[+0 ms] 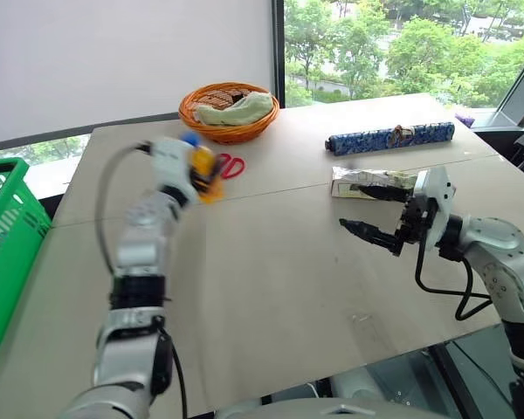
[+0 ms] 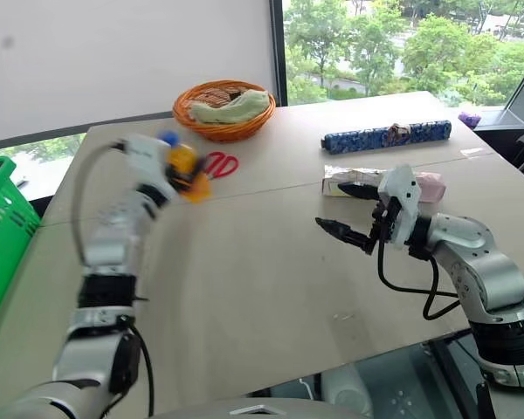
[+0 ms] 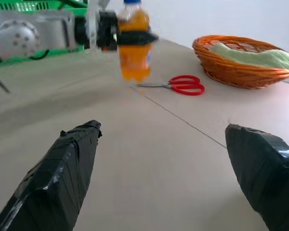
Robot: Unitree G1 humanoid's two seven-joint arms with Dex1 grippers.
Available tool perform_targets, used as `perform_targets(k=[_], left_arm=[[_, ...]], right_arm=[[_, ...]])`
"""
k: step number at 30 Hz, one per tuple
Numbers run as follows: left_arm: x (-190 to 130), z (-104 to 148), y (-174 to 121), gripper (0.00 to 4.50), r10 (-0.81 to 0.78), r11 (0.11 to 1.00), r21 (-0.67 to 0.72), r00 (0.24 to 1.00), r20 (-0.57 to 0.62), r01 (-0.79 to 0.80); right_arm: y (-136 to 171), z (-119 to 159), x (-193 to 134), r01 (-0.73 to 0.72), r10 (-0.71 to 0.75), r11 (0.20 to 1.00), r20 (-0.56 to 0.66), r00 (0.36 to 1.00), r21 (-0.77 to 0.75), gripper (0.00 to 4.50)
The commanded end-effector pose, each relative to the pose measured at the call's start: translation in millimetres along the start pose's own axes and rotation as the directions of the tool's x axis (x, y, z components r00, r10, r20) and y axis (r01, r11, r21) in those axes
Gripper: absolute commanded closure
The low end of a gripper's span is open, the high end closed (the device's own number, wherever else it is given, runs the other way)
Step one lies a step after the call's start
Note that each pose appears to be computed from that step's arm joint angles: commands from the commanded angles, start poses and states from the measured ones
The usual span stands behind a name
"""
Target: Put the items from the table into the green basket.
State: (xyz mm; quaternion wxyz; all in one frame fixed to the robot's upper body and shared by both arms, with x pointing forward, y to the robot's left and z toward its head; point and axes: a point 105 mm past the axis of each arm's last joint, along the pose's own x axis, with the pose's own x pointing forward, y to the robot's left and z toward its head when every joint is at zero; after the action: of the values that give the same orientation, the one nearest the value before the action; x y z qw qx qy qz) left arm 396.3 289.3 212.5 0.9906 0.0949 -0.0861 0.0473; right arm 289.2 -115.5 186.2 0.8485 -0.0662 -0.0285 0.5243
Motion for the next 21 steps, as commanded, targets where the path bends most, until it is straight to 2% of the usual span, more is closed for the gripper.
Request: perform_targets(k=[1,4,5,8,10,13,21], left_arm=[[-26,63,112,1.9,0.357,0.899,0.208,0.921,0.157,-0.385],[-40,79,149,1.9,0.436,0.826,0.309,0.881,0.181,-0.472],[-50,81,173,1.9,0.496,0.783,0.336,0.851,0.173,-0.524],[-77,82,219,1.9,0.606,0.687,0.398,0.782,0.147,-0.608],[-90,79,235,1.9,0.646,0.65,0.424,0.752,0.13,-0.631],[-102,74,248,1.9,0.676,0.635,0.413,0.728,0.113,-0.653],[-106,44,250,1.9,0.689,0.643,0.444,0.724,0.02,-0.624]], right_arm=[[3,41,15,-0.037,0.044,0.998,0.123,0.991,-0.059,0.0],[5,51,22,-0.057,0.067,0.996,0.148,0.987,-0.071,0.0],[9,60,26,-0.089,0.101,0.993,0.177,0.979,-0.078,0.0],[21,77,36,-0.17,0.184,0.982,0.23,0.956,-0.081,0.0],[25,81,42,-0.196,0.21,0.977,0.236,0.949,-0.082,0.0],[30,85,48,-0.227,0.24,0.971,0.251,0.938,-0.08,0.0],[36,90,54,-0.271,0.28,0.96,0.282,0.917,-0.072,0.0]])
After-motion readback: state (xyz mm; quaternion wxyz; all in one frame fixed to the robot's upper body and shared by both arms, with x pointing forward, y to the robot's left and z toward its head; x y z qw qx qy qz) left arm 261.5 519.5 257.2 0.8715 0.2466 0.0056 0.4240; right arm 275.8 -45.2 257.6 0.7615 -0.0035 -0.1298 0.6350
